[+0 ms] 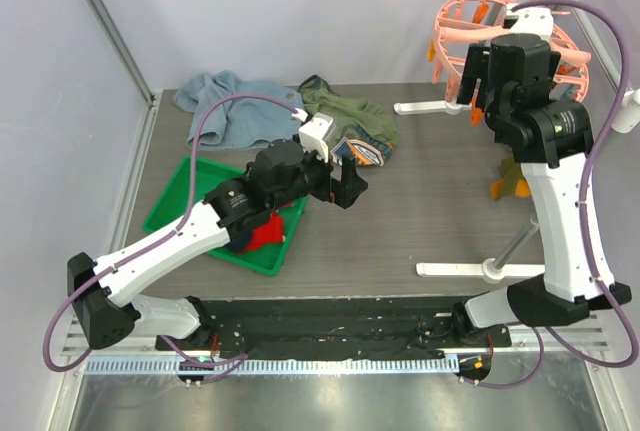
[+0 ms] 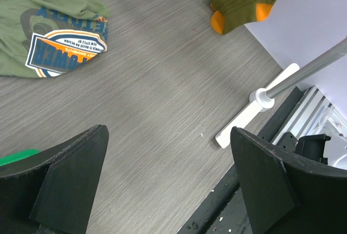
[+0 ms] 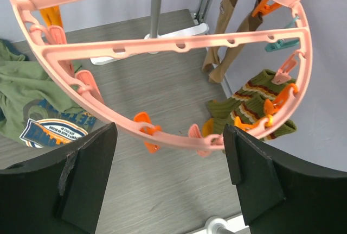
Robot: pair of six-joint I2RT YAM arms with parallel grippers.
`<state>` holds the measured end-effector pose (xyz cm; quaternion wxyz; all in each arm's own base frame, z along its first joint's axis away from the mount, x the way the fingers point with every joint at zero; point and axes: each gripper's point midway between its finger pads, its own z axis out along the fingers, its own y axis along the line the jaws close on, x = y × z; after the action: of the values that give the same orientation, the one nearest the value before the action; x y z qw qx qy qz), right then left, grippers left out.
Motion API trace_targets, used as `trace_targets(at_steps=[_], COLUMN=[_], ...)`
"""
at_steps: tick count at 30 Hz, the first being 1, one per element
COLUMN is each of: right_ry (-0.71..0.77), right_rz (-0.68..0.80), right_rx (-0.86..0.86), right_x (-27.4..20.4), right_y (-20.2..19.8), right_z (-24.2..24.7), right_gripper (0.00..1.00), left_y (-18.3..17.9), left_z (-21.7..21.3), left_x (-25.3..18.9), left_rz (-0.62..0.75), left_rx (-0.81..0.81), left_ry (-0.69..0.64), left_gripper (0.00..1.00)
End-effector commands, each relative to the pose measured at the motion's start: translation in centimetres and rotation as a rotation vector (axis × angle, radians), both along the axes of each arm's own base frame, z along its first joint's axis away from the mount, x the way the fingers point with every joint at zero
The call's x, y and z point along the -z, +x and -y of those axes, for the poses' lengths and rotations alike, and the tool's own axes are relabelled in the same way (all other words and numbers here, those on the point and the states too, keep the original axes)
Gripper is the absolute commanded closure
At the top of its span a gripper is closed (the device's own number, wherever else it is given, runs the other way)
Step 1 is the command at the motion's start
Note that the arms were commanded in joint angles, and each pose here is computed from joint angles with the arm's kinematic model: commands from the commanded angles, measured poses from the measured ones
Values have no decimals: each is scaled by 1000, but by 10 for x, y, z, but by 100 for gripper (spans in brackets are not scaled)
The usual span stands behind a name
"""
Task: Remove the socks clipped to the hanger
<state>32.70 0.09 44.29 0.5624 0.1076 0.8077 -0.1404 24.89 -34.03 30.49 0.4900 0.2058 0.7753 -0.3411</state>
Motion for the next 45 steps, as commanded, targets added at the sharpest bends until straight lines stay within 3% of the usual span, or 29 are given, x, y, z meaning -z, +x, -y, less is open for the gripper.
trace_targets(at_steps=[1,8,13,22,25,27,32,37,41,45], right_ry=[3,8,-17,-35,-13,3,11,46,115,213], right_rz=[7,-32,-47,46,101,153,205,230,249,298], right_rx=[-60,-152,-184,-148,-152,-151,-124,-156,-201,-295], right_x=[-13,4,15,4,-11,-25,-44,-55,-64,-81], right_y=[10,38,65,127,141,143,134,111,83,38], right_z=[-9,-31,-42,-52,-59,-60,-53,-52,-55,-63], right_gripper=[13,14,26,36,36,29,20,17,17,17], left_y=[-1,0,2,-11,-18,-20,-23,-26,-17,-5], left_z=[-4,2,12,43,52,56,63,73,94,123], left_x=[-11,-2,8,14,13,10,8,8,-5,-14], left_rz=[34,19,18,-18,-15,-7,-1,22,173,266], left_rx=[-10,5,26,122,146,144,152,173,169,192], left_ry=[-26,-10,-37,-89,-88,-92,-93,-82,-25,-84], left_gripper=[0,0,0,0,0,0,0,0,0,0])
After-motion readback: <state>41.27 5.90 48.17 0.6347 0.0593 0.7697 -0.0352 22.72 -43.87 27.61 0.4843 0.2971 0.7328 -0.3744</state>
